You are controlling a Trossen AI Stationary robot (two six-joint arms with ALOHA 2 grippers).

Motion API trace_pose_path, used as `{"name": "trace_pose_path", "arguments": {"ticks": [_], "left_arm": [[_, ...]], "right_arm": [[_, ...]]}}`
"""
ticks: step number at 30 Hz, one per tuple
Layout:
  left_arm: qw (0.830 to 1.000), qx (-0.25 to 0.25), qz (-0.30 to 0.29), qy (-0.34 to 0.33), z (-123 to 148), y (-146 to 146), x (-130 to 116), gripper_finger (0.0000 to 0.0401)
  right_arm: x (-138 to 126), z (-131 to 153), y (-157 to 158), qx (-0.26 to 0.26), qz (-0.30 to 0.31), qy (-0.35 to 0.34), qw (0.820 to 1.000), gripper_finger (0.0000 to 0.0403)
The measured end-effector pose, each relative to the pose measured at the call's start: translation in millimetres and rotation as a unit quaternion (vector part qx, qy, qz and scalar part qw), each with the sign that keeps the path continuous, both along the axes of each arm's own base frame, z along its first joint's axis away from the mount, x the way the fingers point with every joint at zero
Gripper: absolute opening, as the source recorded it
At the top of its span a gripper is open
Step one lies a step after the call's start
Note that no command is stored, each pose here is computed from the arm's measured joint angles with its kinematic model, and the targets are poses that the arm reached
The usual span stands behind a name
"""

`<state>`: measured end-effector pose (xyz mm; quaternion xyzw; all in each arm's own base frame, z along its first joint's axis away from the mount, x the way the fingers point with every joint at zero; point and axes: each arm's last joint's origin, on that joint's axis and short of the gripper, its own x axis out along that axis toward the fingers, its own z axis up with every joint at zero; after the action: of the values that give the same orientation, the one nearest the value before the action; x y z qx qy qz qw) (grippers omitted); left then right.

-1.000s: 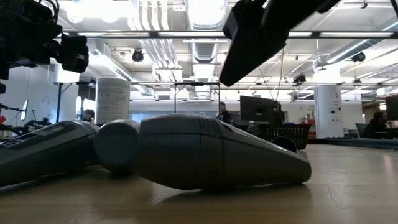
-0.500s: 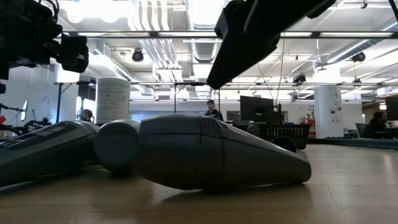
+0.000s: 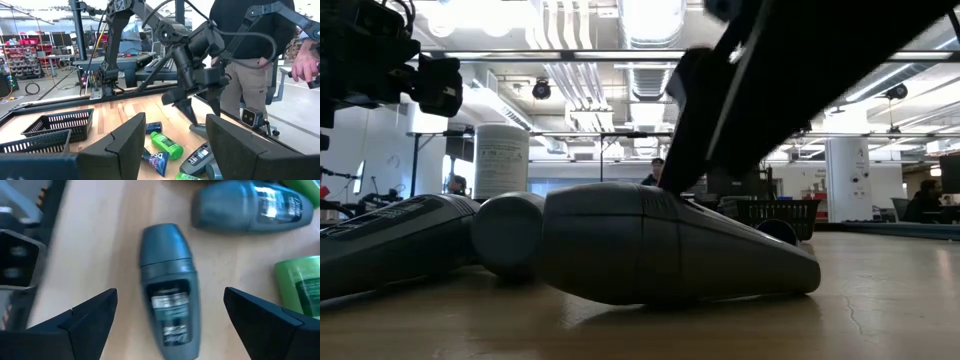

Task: Pick & Place Travel size toiletries
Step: Put the right deodorant into the middle left bin

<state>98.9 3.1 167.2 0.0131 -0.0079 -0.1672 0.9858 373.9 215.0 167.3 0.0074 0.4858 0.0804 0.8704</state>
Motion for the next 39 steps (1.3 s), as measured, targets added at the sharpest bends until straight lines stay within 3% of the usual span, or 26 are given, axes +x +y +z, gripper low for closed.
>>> {"name": "trace_pose_path", "arguments": {"ticks": [23,30,39], "left_arm": [[1.0,0.0,0.0,0.0,0,0,0,0.0213],[1.0,0.0,0.0,0.0,0,0,0,0.0213],[1.0,0.0,0.0,0.0,0,0,0,0.0213]], "right_arm": [[6,-17,-1,0.007,-0.012,-0.029,1.0,0.0363],[3,-37,-2,-0.007,-0.011,-0.003,1.0,0.0363],[8,-29,0,0.002,-0.013,-0.014,1.0,0.0348]]}}
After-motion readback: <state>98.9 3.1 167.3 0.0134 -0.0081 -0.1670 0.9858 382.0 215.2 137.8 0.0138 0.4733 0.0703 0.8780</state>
